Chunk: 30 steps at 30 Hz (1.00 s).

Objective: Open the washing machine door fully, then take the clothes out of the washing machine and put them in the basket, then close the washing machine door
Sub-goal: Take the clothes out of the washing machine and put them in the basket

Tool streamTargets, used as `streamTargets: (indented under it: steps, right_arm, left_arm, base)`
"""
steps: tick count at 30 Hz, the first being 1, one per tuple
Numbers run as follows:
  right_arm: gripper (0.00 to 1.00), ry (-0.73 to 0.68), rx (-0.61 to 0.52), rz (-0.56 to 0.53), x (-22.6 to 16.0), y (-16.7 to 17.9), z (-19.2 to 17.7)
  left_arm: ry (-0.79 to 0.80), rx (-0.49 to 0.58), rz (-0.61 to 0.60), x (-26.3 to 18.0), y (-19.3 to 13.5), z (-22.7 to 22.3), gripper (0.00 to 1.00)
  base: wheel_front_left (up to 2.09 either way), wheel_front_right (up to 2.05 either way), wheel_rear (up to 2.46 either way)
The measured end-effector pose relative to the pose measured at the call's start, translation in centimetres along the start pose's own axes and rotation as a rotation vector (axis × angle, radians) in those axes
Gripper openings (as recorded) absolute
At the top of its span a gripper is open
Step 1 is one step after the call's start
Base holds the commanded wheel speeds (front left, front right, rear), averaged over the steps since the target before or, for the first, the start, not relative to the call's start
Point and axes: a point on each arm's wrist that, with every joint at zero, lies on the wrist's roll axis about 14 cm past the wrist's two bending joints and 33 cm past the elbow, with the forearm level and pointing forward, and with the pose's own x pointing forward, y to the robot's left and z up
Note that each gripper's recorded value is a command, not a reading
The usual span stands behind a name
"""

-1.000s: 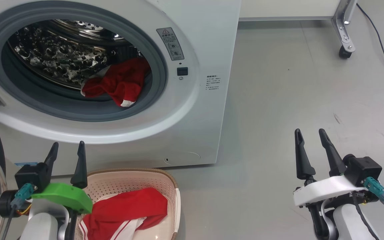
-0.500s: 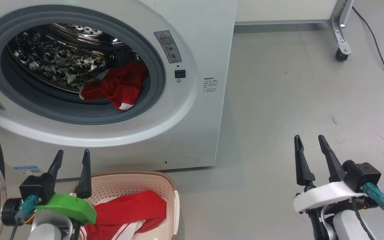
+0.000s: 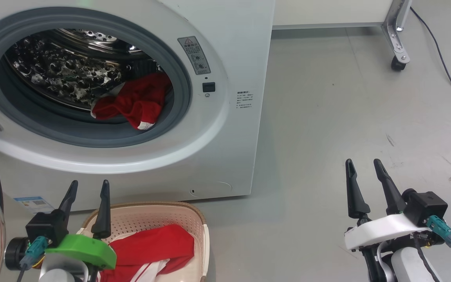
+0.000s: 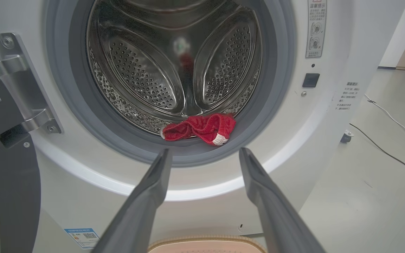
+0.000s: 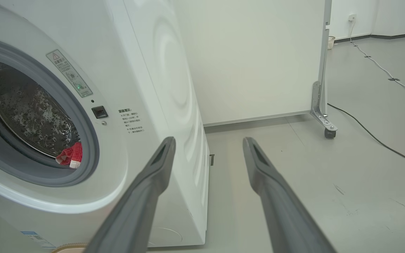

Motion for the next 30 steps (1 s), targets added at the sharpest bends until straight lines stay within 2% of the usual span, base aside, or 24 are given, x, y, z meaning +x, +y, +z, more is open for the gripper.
streamTargets:
  steps: [30]
  right_arm:
    - [1.00, 0.032, 0.004, -0.006, 0.4, -0.2, -1.1]
  left_arm:
    - [0.022, -0.011, -0.004, 0.6, -0.1, -1.1, 1.00]
  base:
    - [0.00, 0.00, 0.00]
